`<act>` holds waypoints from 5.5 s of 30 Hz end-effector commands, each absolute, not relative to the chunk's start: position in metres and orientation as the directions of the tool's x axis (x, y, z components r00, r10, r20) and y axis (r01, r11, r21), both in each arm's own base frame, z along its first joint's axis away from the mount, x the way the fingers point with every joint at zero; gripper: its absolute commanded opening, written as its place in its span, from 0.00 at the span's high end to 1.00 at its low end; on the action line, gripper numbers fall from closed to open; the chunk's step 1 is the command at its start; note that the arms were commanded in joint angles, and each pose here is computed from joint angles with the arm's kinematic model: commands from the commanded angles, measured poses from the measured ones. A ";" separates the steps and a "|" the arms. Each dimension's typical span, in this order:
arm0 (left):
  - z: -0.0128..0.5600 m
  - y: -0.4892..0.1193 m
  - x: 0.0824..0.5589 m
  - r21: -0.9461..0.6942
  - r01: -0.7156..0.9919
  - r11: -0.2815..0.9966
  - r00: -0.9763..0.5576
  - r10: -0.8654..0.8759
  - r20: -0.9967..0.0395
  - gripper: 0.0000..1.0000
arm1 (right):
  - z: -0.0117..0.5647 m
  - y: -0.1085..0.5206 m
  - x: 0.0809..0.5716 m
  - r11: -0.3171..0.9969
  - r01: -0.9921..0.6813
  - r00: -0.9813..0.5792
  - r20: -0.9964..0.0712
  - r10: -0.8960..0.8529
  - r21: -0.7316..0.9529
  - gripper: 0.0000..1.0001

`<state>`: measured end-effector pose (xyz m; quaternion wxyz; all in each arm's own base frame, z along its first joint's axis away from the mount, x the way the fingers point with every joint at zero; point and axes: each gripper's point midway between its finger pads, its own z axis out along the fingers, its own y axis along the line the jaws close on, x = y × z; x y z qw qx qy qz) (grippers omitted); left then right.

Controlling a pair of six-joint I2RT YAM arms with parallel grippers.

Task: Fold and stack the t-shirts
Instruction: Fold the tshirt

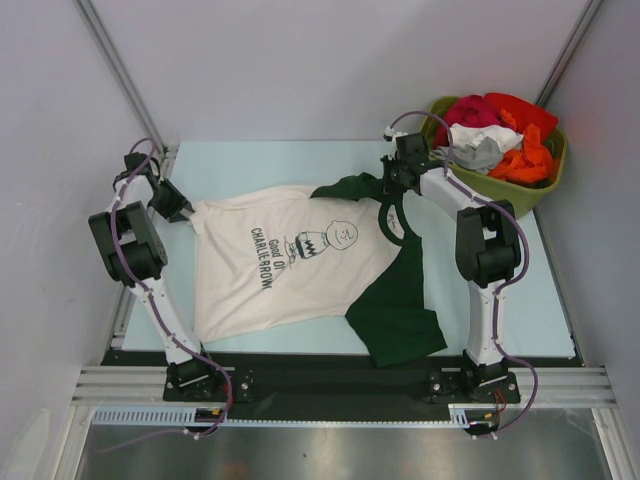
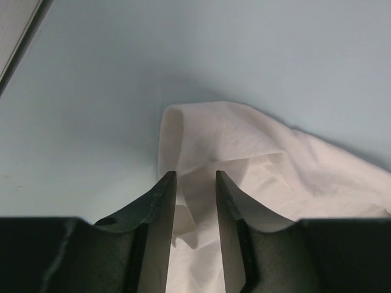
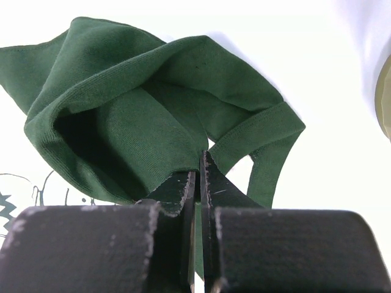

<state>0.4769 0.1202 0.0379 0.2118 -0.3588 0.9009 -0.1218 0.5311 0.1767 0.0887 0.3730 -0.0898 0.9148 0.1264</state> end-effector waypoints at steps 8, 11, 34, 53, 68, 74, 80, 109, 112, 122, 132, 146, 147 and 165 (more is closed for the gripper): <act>0.044 0.117 0.493 -0.416 -0.577 0.703 -0.638 -0.706 -0.309 0.99 | 0.118 0.177 0.540 0.949 -0.261 -0.662 -0.748 -0.044 0.175 1.00; 0.057 0.119 0.493 -0.415 -0.577 0.703 -0.621 -0.708 -0.336 1.00 | 0.119 0.176 0.540 0.951 -0.255 -0.661 -0.750 -0.038 0.176 1.00; 0.114 0.112 0.467 -0.438 -0.573 0.693 -0.550 -0.721 -0.421 0.53 | 0.151 0.178 0.522 0.945 -0.234 -0.651 -0.758 0.023 0.230 1.00; 0.067 0.141 0.504 -0.380 -0.374 0.846 -0.707 -0.525 -0.474 0.54 | 0.143 0.182 0.522 0.932 -0.255 -0.664 -0.747 0.024 0.256 1.00; 0.055 0.132 0.518 -0.417 -0.245 0.875 -0.740 -0.447 -0.503 0.53 | 0.140 0.182 0.517 0.928 -0.270 -0.670 -0.742 0.011 0.257 1.00; 0.050 0.123 0.519 -0.456 -0.232 0.859 -0.743 -0.459 -0.487 0.53 | 0.138 0.185 0.515 0.926 -0.275 -0.672 -0.741 0.006 0.257 1.00; 0.047 0.116 0.511 -0.463 -0.235 0.855 -0.753 -0.461 -0.469 0.59 | 0.141 0.183 0.513 0.929 -0.280 -0.665 -0.747 -0.007 0.241 1.00; 0.131 0.079 0.496 -0.663 -0.310 0.682 -0.663 -0.655 -0.363 1.00 | 0.170 0.187 0.518 0.943 -0.219 -0.645 -0.762 0.052 0.249 1.00; 0.146 0.066 0.494 -0.700 -0.302 0.648 -0.659 -0.672 -0.338 1.00 | 0.182 0.181 0.521 0.950 -0.188 -0.632 -0.771 0.078 0.250 1.00; 0.180 0.014 0.446 -0.742 -0.256 0.619 -0.683 -0.659 -0.314 0.99 | 0.205 0.150 0.505 0.933 -0.015 -0.669 -0.697 0.258 0.359 1.00; 0.144 -0.026 0.326 -0.711 -0.393 0.582 -0.658 -0.719 -0.224 0.92 | 0.193 0.128 0.459 0.909 0.097 -0.736 -0.586 0.340 0.406 1.00; 0.084 -0.037 0.229 -0.538 -0.728 0.425 -0.516 -0.856 0.022 0.47 | 0.188 0.132 0.461 0.900 0.084 -0.750 -0.567 0.340 0.428 1.00; 0.087 -0.033 0.229 -0.520 -0.735 0.435 -0.514 -0.858 0.007 0.43 | 0.188 0.133 0.461 0.898 0.083 -0.751 -0.565 0.341 0.432 1.00; 0.139 -0.017 0.293 -0.334 -0.488 0.806 -0.719 -0.589 -0.369 0.55 | 0.192 0.142 0.461 0.896 0.039 -0.757 -0.572 0.316 0.443 1.00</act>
